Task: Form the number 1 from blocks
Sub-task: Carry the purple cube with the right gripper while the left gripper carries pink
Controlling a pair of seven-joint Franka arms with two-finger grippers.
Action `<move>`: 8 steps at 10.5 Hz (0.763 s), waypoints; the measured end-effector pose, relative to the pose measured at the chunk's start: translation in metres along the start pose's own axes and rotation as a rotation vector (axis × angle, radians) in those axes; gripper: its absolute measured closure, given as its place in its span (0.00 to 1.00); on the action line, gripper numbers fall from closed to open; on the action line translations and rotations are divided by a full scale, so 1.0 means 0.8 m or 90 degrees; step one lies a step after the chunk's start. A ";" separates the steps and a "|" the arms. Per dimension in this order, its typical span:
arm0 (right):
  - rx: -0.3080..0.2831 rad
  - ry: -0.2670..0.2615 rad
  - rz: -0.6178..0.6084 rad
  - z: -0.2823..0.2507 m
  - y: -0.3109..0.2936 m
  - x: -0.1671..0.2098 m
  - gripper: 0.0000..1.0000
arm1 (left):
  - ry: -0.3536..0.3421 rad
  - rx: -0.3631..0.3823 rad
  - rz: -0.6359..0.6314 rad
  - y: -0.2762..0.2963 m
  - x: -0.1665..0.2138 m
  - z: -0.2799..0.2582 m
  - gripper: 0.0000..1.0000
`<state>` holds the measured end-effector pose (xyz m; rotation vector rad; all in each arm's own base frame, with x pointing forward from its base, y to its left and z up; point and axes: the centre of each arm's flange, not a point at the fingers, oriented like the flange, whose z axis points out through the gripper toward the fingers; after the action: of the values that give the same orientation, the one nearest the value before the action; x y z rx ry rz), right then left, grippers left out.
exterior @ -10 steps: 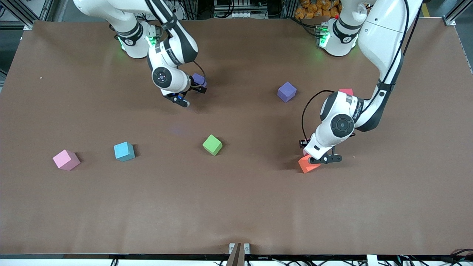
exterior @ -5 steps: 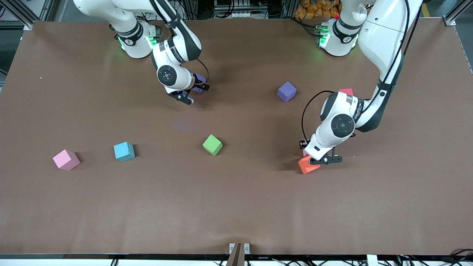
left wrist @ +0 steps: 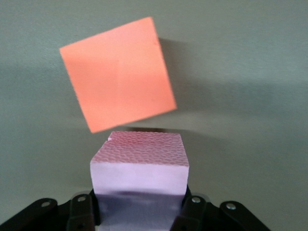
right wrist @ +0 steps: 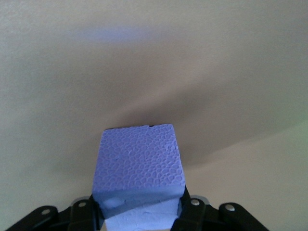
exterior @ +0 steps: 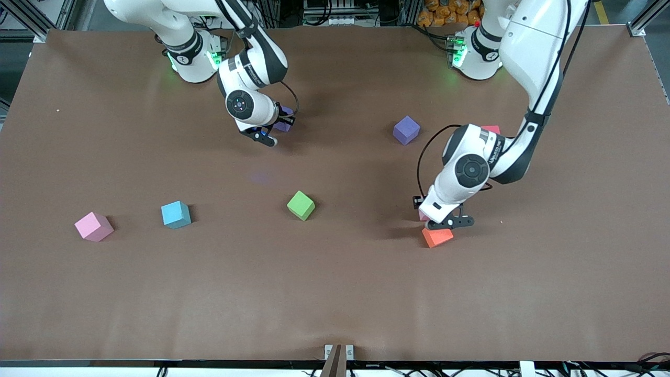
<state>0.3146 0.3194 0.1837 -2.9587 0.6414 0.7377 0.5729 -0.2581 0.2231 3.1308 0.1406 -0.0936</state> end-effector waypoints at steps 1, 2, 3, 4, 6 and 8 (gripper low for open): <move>0.003 0.005 -0.024 -0.001 -0.003 -0.002 0.44 | 0.003 0.000 0.001 0.003 -0.001 -0.007 0.43; 0.014 0.017 -0.062 -0.006 -0.009 -0.001 0.45 | 0.003 0.000 0.001 0.003 -0.002 -0.011 0.43; 0.032 0.038 -0.106 -0.016 -0.018 0.001 0.44 | -0.001 0.004 0.001 0.006 -0.005 -0.015 0.43; 0.048 0.062 -0.143 -0.026 -0.029 0.002 0.42 | -0.005 0.007 0.001 0.008 -0.008 -0.018 0.43; 0.063 0.088 -0.183 -0.038 -0.057 -0.013 0.39 | -0.013 0.015 -0.003 0.011 -0.014 -0.028 0.43; 0.056 0.091 -0.215 -0.030 -0.079 -0.032 0.37 | -0.019 0.018 0.000 0.016 -0.019 -0.032 0.43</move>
<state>0.3296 0.3838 0.2121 -2.9436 0.1626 0.4598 0.5605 -0.2717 0.2498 3.1551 0.1403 -0.1426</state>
